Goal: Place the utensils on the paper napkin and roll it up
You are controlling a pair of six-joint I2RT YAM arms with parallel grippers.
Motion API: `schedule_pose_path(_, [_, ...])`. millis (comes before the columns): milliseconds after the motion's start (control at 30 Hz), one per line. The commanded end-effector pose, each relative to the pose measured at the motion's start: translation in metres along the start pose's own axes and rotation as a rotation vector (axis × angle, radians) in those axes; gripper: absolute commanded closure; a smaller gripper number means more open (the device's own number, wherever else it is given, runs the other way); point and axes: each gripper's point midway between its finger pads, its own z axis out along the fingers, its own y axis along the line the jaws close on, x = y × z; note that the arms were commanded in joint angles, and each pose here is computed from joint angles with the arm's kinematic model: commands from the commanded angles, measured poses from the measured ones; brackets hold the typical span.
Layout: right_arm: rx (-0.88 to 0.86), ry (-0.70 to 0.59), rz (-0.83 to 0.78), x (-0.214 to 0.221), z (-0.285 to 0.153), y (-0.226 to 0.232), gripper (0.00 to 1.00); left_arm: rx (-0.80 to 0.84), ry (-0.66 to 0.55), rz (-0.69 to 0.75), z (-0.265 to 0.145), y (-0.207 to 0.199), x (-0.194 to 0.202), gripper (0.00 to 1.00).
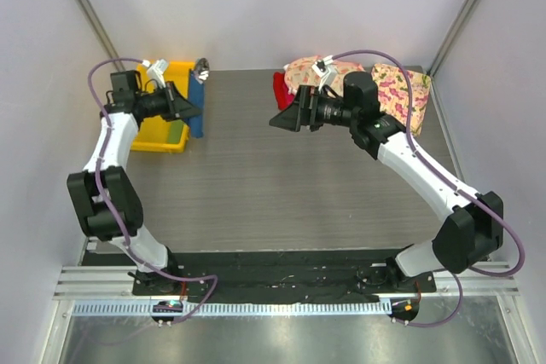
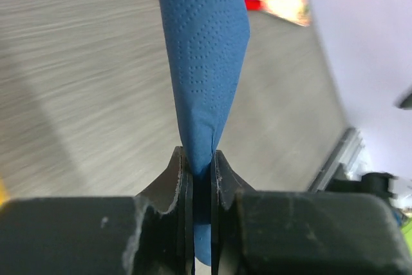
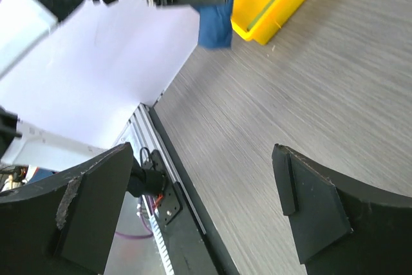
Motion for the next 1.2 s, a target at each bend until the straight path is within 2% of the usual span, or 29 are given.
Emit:
schedule_pose_path(0, [-0.024, 0.001, -0.043, -0.006, 0.001, 0.006, 0.00, -0.087, 0.006, 0.135, -0.027, 0.050, -0.030, 0.97])
schedule_pose_path(67, [-0.020, 0.013, -0.032, -0.004, 0.004, 0.003, 0.01, -0.062, 0.038, 0.107, -0.042, 0.070, -0.030, 1.00])
schedule_pose_path(100, [-0.022, 0.017, -0.030, -0.003, 0.004, 0.002, 0.00, -0.065, 0.035, 0.134, -0.041, 0.087, -0.046, 1.00])
schedule_pose_path(167, [-0.018, 0.025, -0.024, -0.001, 0.007, -0.001, 0.00, -0.111, 0.050, 0.156, -0.050, 0.115, -0.053, 1.00])
schedule_pose_path(200, [-0.018, 0.029, -0.023, 0.000, 0.008, -0.002, 0.00, -0.134, 0.082, 0.109, -0.046, 0.137, -0.044, 1.00])
schedule_pose_path(233, [-0.018, 0.032, -0.019, 0.001, 0.009, -0.003, 0.00, -0.162, 0.081, 0.137, -0.047, 0.144, -0.053, 1.00])
schedule_pose_path(333, [-0.018, 0.042, -0.006, 0.003, 0.011, -0.007, 0.00, -0.223, 0.123, 0.107, -0.043, 0.178, -0.044, 1.00])
schedule_pose_path(500, [-0.025, 0.056, 0.005, 0.006, 0.015, -0.009, 0.01, -0.255, 0.121, 0.050, -0.042, 0.215, -0.034, 1.00])
schedule_pose_path(1000, [-0.024, 0.076, 0.037, 0.015, 0.021, -0.017, 0.01, -0.157, 0.112, -0.163, -0.008, 0.262, -0.004, 1.00])
schedule_pose_path(1167, [-0.026, 0.080, 0.044, 0.016, 0.022, -0.018, 0.02, -0.163, 0.106, -0.187, -0.004, 0.271, -0.005, 0.98])
